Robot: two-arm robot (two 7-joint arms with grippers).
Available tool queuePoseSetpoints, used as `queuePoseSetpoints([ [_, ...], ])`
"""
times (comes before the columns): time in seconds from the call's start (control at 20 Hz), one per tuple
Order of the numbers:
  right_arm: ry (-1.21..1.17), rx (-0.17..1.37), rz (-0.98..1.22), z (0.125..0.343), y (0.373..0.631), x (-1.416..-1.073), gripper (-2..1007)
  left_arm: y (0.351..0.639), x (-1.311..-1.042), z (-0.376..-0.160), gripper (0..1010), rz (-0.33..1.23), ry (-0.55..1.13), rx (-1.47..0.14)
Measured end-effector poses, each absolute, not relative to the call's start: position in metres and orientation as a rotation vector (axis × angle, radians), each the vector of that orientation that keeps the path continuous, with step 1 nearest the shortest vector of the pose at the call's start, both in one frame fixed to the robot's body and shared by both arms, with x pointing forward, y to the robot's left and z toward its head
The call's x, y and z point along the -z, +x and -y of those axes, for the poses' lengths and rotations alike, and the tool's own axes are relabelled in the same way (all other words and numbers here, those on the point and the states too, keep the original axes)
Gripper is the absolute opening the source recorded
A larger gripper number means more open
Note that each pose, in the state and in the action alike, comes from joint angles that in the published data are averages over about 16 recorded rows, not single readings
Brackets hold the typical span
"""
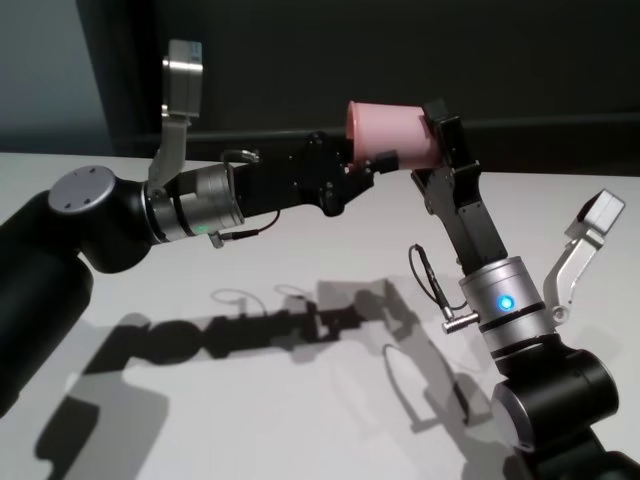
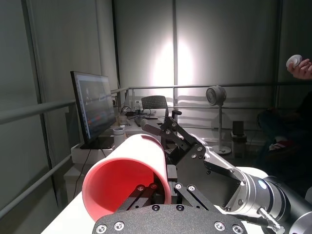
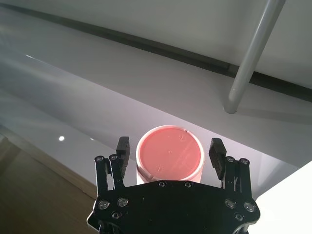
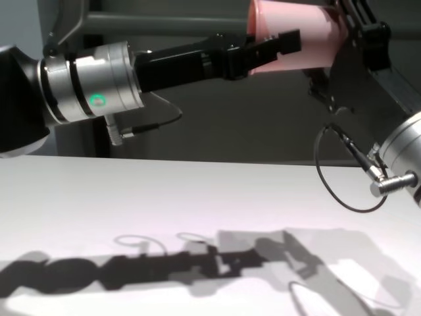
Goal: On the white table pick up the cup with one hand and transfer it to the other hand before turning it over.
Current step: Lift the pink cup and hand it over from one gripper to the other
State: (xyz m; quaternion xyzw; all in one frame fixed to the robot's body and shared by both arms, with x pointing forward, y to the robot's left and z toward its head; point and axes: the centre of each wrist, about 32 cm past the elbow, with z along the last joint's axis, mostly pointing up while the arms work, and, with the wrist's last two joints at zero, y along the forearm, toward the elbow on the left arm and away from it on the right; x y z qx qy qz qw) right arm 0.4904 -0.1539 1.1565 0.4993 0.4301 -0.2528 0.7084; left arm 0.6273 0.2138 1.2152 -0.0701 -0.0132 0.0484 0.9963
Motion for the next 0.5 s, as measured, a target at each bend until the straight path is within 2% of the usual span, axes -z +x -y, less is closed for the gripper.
queuePoseSetpoints([
  [0.5, 1.109, 0.562, -0.954, 0.1541, 0.4903, -1.1567, 840, 0.6273, -1.2152, -0.2138, 47, 0.026, -0.14, -0.097],
])
